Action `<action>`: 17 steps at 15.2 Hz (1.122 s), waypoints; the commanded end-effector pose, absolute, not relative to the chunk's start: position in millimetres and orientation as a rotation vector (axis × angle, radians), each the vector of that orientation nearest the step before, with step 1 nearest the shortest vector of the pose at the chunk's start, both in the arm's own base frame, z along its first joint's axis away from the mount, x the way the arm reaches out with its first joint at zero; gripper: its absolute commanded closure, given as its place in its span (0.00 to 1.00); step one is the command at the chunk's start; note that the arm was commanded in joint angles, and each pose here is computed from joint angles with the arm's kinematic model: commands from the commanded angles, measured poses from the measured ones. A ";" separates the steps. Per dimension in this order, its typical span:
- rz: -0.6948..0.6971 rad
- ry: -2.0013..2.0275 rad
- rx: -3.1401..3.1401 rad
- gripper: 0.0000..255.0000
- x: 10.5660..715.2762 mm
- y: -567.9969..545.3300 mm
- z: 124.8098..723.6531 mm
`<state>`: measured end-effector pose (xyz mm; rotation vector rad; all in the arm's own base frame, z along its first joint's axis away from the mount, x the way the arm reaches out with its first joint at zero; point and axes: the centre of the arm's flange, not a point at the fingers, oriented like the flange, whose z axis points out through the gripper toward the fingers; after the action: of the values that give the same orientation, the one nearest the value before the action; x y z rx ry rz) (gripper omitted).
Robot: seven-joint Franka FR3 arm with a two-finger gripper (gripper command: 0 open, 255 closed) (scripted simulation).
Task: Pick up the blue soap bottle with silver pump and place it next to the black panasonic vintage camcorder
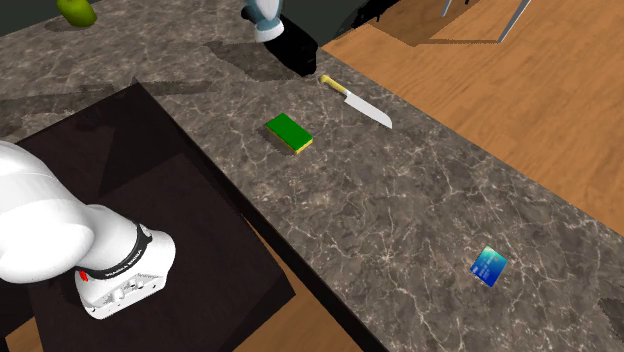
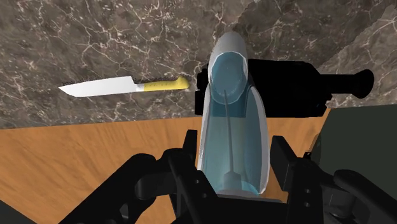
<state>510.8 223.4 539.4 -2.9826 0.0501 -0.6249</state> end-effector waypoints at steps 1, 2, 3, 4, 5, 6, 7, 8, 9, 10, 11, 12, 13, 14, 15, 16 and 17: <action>-0.626 0.050 -2.982 1.00 511.0 222.7 528.5; -0.626 0.050 -2.982 1.00 511.0 222.7 523.2; -0.626 0.050 -2.982 1.00 511.0 222.7 518.0; -0.626 0.050 -2.982 1.00 511.0 222.7 512.7; -0.626 0.050 -2.982 1.00 511.0 222.7 507.4; -0.626 0.050 -2.982 1.00 511.0 222.7 502.1; -0.626 0.050 -2.982 1.00 511.0 222.7 496.8; -0.626 0.050 -2.982 1.00 511.0 222.7 491.6; -0.626 0.050 -2.982 1.00 511.0 222.7 486.3; -0.626 0.050 -2.982 1.00 511.0 222.7 481.0; -0.626 0.050 -2.982 1.00 511.0 222.7 475.7; -0.626 0.050 -2.982 1.00 511.0 222.7 470.4; -0.626 0.050 -2.982 1.00 511.0 222.7 465.2; -0.626 0.050 -2.982 1.00 511.0 222.7 459.9; -0.626 0.050 -2.982 1.00 511.0 222.7 454.6; -0.626 0.050 -2.982 1.00 511.0 222.7 449.3; -0.626 0.050 -2.982 1.00 511.0 222.7 444.0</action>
<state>510.0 223.7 449.5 -2.9826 0.0500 -0.6251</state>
